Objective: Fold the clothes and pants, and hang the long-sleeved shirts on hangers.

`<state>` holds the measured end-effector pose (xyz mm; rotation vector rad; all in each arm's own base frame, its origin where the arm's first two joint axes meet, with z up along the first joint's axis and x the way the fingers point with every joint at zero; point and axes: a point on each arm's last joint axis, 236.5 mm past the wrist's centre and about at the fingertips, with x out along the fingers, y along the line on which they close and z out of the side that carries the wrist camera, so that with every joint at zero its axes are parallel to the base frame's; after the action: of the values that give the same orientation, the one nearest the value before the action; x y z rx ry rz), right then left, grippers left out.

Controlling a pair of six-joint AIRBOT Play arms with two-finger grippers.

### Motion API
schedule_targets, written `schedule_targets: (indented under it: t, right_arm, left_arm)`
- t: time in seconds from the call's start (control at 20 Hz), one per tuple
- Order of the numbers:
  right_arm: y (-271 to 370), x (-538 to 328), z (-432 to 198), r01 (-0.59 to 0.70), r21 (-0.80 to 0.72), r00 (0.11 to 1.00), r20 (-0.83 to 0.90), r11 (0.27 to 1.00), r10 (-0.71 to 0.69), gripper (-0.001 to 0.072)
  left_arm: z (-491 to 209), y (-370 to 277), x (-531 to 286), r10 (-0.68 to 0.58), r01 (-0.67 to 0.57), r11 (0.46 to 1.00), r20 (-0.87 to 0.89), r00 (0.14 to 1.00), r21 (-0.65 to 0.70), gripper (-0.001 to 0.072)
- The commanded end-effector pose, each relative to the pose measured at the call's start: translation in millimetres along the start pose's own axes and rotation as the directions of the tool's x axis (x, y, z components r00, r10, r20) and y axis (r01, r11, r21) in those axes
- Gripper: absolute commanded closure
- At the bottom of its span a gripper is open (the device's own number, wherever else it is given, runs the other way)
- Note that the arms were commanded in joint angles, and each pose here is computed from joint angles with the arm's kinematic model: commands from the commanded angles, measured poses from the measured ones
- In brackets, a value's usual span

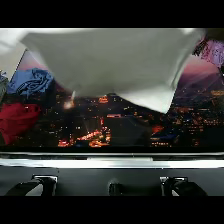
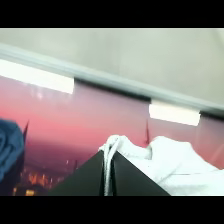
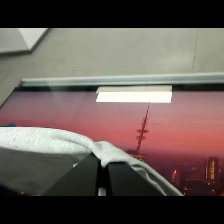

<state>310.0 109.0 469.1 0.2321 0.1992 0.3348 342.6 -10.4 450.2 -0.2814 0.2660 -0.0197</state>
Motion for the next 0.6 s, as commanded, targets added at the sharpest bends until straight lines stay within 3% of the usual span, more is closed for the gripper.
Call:
schedule_targets:
  t: [0.0, 0.25, 0.4, 0.55]
  right_arm:
    - [1.7, -74.5, 25.6, 0.019, 0.010, 0.996, 0.089, 1.000, -0.019, 0.0679]
    - [-11.0, -45.0, 13.2, 0.067, 0.024, 0.997, 0.025, 0.997, -0.068, 0.0678]
    - [-39.9, 25.4, -24.3, 0.161, -0.052, 0.978, -0.126, 0.986, -0.166, 0.0678]
    - [-82.7, 115.1, -90.7, 0.249, -0.155, 0.915, -0.286, 0.956, -0.285, 0.0679]
  left_arm:
    - [24.0, -9.4, -107.9, -0.027, 0.027, 1.000, 0.187, 0.982, 0.002, 0.0686]
    - [37.5, -3.4, -120.7, -0.003, 0.002, 1.000, 0.263, 0.965, 0.004, 0.0687]
    - [33.5, 6.3, -48.7, 0.029, -0.029, 1.000, 0.186, 0.982, -0.001, 0.0688]
    - [-11.8, 29.4, 69.7, 0.089, -0.088, 0.996, -0.024, 0.996, 0.022, 0.0688]
